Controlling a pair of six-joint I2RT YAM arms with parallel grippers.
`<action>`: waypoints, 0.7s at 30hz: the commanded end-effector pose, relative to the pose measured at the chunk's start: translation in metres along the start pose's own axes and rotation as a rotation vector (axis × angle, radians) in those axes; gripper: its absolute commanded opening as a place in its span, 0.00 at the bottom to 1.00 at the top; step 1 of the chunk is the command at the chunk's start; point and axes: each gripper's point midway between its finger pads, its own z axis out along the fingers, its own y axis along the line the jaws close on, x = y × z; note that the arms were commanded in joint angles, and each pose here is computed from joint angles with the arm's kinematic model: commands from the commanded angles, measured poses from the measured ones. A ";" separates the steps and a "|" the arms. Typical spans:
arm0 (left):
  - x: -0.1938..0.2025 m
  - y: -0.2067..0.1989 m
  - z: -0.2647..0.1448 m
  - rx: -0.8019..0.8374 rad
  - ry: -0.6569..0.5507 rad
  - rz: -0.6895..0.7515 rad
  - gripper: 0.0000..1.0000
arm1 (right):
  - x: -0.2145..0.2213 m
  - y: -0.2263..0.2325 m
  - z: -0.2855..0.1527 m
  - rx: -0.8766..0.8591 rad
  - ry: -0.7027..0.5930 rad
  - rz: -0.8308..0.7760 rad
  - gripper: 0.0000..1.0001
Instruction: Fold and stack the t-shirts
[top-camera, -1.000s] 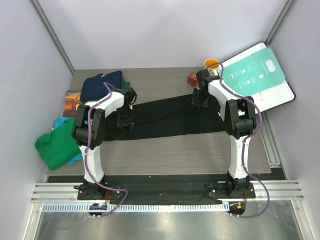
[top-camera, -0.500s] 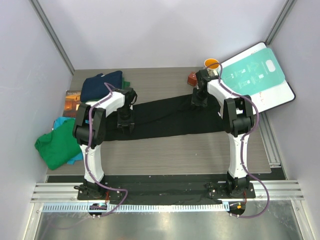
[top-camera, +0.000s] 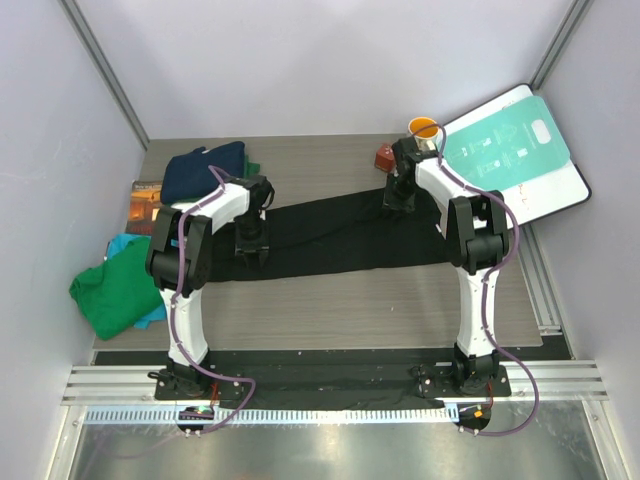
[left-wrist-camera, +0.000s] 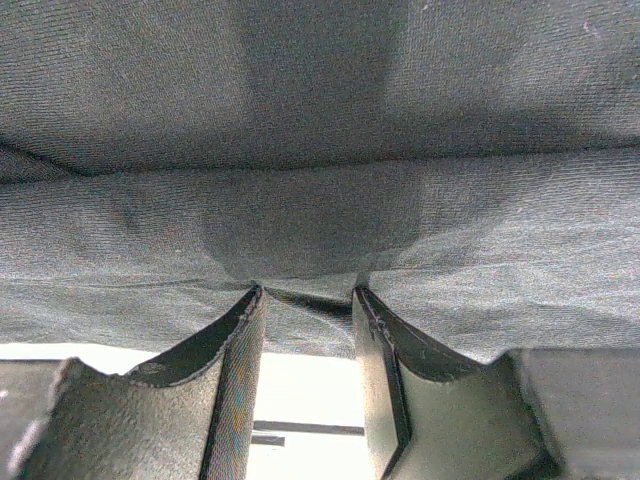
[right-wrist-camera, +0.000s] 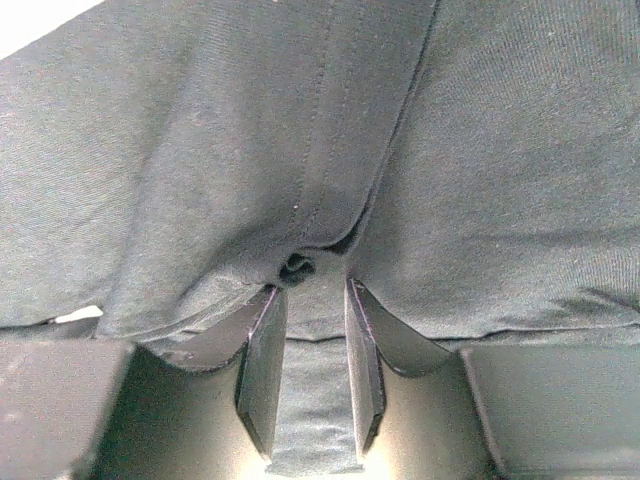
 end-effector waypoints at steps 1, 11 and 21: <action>-0.002 -0.003 -0.001 0.017 -0.003 0.019 0.41 | -0.032 0.021 -0.051 -0.086 -0.143 0.003 0.34; -0.004 -0.005 0.002 0.024 0.006 0.019 0.41 | -0.032 0.017 -0.053 -0.076 -0.153 -0.003 0.36; -0.005 -0.005 0.001 0.020 0.008 0.025 0.41 | -0.024 0.014 -0.039 -0.068 -0.106 -0.001 0.37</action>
